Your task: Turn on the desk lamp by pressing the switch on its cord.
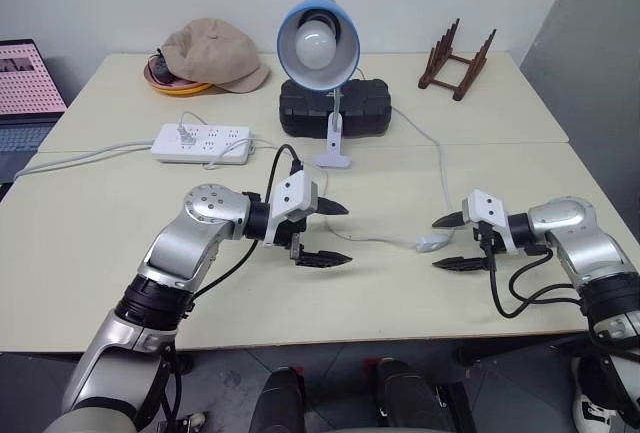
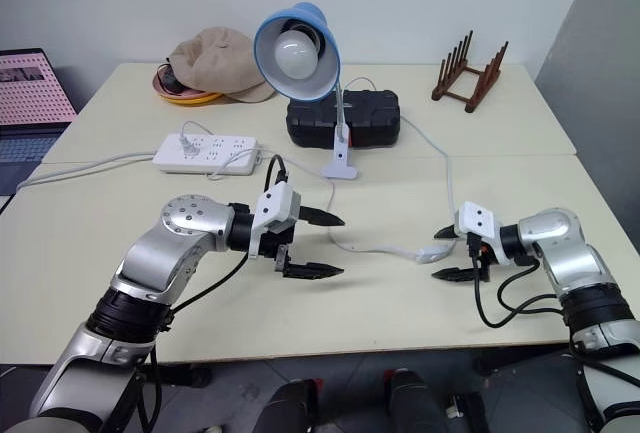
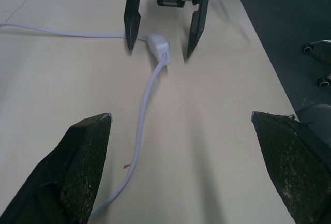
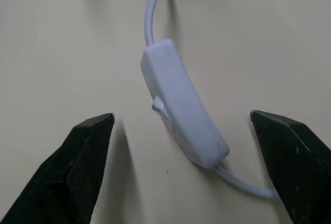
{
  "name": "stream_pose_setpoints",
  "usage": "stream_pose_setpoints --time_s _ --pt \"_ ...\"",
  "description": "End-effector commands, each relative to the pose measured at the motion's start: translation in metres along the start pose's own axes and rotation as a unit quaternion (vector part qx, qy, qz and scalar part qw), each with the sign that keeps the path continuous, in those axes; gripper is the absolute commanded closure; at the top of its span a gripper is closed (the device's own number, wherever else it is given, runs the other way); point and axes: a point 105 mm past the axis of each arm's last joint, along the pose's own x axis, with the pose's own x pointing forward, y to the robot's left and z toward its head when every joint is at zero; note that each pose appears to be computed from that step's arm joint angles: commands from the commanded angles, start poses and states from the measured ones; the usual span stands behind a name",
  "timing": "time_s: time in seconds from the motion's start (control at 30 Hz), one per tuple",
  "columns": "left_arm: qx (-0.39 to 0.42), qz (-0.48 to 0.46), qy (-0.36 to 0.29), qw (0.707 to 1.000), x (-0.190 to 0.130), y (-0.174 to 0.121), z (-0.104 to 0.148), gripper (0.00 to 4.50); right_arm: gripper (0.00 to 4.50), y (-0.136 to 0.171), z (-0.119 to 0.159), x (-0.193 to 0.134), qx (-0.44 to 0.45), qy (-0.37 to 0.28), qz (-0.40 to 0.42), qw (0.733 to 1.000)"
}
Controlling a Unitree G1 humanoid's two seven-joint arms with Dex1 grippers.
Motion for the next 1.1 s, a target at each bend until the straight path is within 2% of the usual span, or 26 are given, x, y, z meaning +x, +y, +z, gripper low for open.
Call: stream_pose_setpoints --time_s 0.03,0.3,0.5,0.7,0.87,1.0,1.1 --pt "0.018 -0.012 -0.027 0.999 0.001 -0.005 0.018 0.0 0.76 -0.005 0.003 -0.004 -0.018 0.002 0.004 1.0" --pt "0.001 -0.006 -0.045 0.999 0.004 -0.005 0.022 0.0 2.69 -0.007 0.002 -0.008 -0.026 0.007 0.009 1.0" --pt "-0.004 -0.004 -0.049 0.999 0.004 -0.005 0.024 0.0 4.06 -0.007 0.014 -0.003 -0.012 -0.028 0.012 0.999" --pt "-0.035 0.006 -0.053 0.998 0.001 -0.005 0.019 0.0 4.1 -0.014 0.045 -0.002 0.073 -0.133 -0.009 0.988" --pt "-0.134 0.026 -0.088 0.987 -0.006 -0.006 0.015 0.0 4.1 -0.017 0.078 -0.01 0.169 -0.219 -0.012 0.961" --pt "-0.231 0.046 -0.151 0.96 -0.003 0.001 0.023 0.0 4.1 -0.009 0.105 -0.01 0.196 -0.255 0.026 0.946" --pt "-0.262 0.04 -0.174 0.948 0.0 0.005 0.03 0.0 4.1 -0.005 0.118 -0.01 0.205 -0.263 0.049 0.942"
